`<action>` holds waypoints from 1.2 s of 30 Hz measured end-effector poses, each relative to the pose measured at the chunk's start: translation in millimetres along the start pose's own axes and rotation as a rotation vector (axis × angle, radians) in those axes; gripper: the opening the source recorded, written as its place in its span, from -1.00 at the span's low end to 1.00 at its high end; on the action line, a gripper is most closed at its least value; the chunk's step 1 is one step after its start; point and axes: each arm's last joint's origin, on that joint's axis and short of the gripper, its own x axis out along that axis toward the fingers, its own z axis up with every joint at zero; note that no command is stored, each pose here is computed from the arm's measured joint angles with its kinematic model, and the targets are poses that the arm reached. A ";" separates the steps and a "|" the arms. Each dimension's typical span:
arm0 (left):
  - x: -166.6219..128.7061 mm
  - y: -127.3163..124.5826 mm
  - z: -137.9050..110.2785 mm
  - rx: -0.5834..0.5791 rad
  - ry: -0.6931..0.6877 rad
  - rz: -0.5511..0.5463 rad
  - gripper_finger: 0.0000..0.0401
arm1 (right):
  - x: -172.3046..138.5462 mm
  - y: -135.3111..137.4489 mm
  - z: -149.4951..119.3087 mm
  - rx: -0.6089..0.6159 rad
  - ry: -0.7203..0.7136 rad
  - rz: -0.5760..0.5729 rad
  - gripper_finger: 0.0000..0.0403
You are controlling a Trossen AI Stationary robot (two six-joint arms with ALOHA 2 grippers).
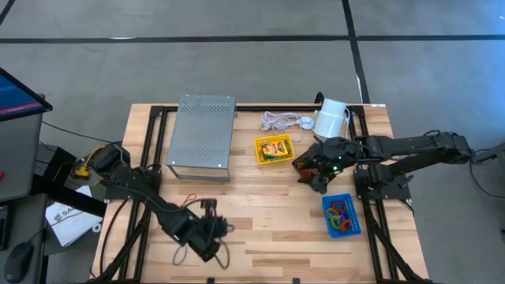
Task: Pick & Place Office Desk Supplies
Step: Put the blue rubber band into the black bin
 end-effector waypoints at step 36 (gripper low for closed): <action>-5.0 192.0 4.8 -0.198 -1.007 -0.094 -1.00 | 58.6 37.8 41.3 -0.329 -0.515 -0.030 0.04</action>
